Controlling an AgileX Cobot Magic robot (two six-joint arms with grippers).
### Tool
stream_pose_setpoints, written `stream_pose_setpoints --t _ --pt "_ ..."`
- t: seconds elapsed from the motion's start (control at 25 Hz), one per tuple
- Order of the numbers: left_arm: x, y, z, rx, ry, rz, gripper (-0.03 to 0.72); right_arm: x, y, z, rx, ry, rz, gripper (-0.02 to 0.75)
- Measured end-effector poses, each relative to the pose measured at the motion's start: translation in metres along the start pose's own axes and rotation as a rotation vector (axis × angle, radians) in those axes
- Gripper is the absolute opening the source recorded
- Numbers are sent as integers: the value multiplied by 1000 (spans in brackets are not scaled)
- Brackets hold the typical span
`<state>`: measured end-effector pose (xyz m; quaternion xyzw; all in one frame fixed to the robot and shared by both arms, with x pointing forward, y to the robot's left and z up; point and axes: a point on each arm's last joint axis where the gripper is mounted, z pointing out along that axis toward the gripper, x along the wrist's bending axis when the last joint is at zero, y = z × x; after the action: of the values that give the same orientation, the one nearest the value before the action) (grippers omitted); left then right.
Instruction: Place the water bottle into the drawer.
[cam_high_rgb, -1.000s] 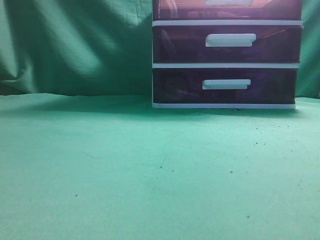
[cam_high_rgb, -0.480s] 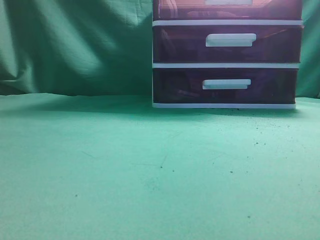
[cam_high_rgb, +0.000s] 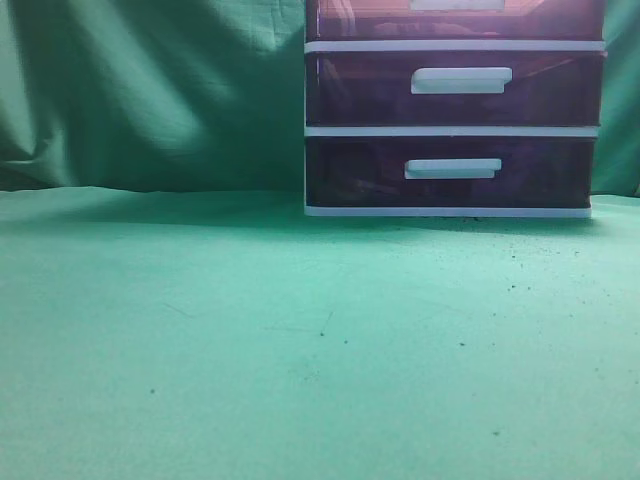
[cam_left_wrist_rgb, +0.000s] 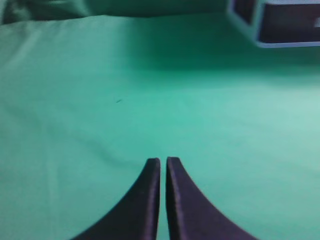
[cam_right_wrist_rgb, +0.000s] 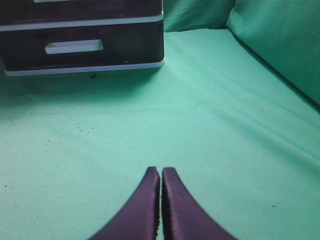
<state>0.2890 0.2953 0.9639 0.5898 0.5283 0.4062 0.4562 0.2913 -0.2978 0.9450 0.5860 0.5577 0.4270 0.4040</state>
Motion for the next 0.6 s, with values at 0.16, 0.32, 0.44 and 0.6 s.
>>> stream_pose_setpoints --t 0.16,0.32,0.44,0.6 --pt "5 -12 5 -1 99 -36 0 0 0 0 0 0 0 0" --pt "7 -12 5 8 134 -11 0 0 0 0 0 0 2 0" --pt "7 -13 5 12 137 4 0 0 0 0 2 0 2 0" --pt "7 -13 5 12 136 4 0 0 0 0 2 0 2 0"
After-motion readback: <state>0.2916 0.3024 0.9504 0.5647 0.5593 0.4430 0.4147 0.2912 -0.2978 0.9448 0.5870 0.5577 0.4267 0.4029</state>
